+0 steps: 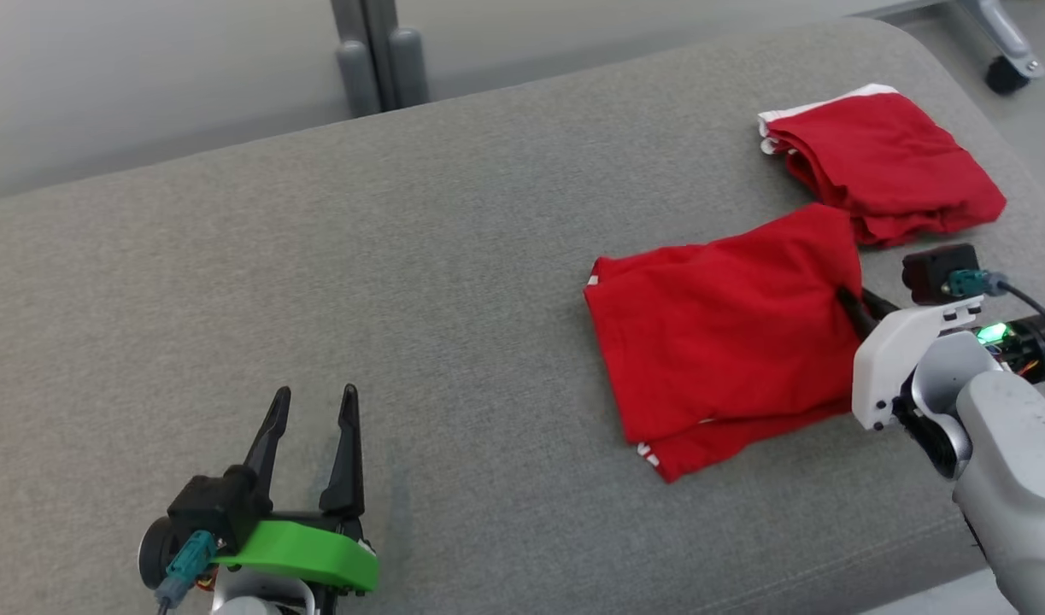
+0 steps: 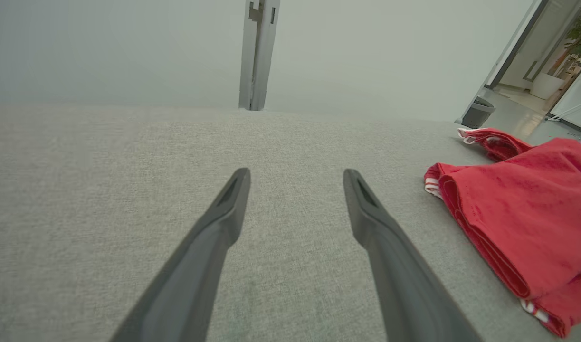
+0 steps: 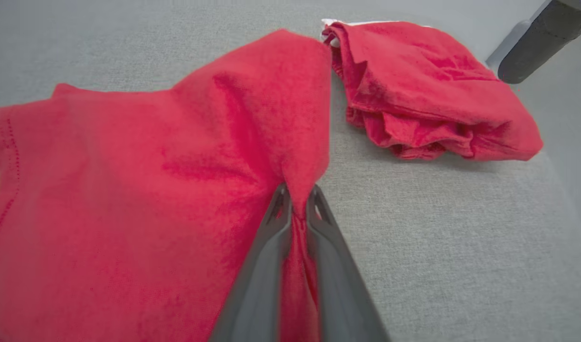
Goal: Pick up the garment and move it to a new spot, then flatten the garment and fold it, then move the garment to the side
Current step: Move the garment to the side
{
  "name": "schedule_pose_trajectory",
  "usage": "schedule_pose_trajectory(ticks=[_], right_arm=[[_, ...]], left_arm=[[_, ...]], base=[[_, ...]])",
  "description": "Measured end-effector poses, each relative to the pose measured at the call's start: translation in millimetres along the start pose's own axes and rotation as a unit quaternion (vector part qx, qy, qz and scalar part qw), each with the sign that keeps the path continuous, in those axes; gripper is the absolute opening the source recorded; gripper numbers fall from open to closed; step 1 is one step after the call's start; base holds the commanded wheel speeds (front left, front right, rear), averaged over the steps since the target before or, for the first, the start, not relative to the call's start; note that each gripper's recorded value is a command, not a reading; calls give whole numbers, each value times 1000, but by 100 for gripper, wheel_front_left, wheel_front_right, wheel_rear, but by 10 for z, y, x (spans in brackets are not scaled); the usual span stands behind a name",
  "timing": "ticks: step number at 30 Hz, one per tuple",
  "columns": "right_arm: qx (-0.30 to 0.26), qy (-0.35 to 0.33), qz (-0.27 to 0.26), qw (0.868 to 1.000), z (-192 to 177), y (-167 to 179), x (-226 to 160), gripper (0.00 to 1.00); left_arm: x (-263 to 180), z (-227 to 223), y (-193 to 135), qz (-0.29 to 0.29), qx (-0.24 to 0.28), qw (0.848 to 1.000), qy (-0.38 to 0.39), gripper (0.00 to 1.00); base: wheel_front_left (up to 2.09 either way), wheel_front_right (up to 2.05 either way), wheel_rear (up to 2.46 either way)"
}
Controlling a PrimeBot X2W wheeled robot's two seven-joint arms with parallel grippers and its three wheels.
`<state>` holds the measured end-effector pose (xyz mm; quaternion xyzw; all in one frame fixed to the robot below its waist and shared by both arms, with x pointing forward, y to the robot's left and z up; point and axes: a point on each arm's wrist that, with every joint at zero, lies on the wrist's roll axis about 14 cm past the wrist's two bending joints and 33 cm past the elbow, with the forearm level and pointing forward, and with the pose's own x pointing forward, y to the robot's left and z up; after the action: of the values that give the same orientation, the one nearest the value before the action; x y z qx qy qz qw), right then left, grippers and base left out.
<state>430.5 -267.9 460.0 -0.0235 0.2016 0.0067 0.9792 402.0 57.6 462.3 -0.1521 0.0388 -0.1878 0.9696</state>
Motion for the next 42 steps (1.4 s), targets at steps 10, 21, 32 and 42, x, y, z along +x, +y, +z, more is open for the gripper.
schedule_pose_trajectory(ticks=[10,21,32,42], right_arm=[[21,-2,-77,997,-95,-567,-216,0],[-26,-18,-73,997,204,-581,-35,0],[-83,-76,-53,992,1082,-534,283,0],[-91,-79,-82,989,1499,-773,424,0]], left_arm=[[444,-321,-440,-94,-1,995,38,100],[594,-671,-593,-128,-17,989,78,100],[474,-593,-366,-89,-14,993,72,100],[372,-490,-200,-56,-16,996,60,100]], base=[[0,0,0],[0,0,0],[0,0,0],[0,0,0]])
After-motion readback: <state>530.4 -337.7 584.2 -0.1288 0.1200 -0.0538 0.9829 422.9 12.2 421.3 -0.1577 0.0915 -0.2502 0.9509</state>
